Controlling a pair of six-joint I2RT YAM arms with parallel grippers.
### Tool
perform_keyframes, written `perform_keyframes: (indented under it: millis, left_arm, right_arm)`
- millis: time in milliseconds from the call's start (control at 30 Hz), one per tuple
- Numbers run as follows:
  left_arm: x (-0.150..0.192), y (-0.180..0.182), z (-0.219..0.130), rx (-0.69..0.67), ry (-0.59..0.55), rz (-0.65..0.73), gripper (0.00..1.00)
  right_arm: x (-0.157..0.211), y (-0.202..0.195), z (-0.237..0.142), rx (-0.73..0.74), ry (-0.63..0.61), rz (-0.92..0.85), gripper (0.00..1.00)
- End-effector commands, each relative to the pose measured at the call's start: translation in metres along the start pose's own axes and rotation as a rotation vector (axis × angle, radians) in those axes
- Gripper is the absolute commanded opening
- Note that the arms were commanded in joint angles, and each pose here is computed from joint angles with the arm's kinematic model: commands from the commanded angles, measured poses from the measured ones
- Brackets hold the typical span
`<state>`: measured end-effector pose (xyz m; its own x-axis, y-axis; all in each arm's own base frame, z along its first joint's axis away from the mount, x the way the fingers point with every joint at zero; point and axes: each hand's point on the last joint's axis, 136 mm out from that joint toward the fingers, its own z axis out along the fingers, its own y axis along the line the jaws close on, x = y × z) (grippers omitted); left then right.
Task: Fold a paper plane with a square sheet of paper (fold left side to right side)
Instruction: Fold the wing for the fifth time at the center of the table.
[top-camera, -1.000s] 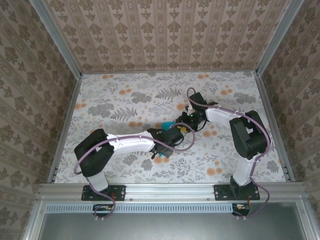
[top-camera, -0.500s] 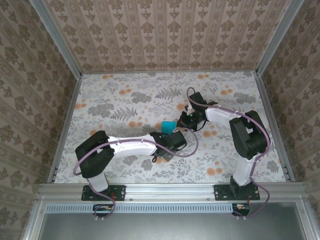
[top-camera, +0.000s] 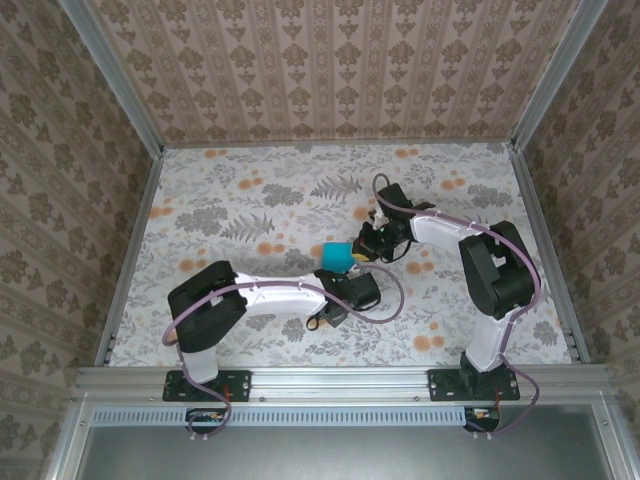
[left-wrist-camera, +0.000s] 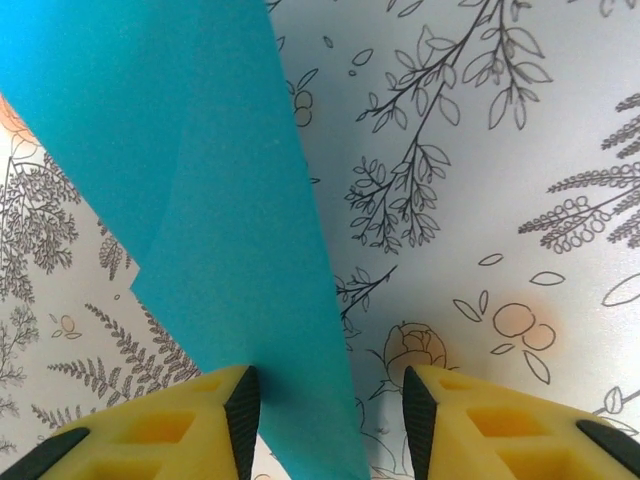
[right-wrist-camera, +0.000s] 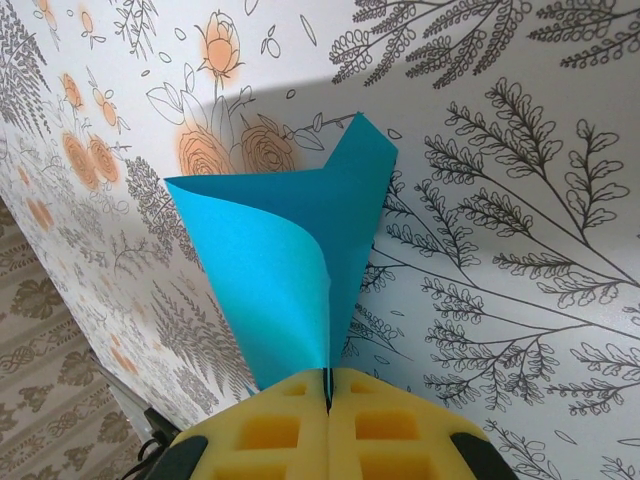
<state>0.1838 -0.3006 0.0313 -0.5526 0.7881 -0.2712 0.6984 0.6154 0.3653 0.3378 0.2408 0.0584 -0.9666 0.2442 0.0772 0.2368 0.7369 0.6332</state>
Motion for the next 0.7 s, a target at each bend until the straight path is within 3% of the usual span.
perform_keyframes:
  millis: [0,667]
  left_arm:
    - [0.0040,0.0020,-0.0038,-0.029,0.008,-0.001,0.40]
    - [-0.0004,-0.0055,-0.0072,0.027,-0.024,-0.030,0.13]
  right_arm:
    - [0.0006,0.0021,0.0021,0.010,0.018,0.002,0.00]
    - [-0.0031,0.0026,0.0019,0.028,0.018,-0.016,0.00]
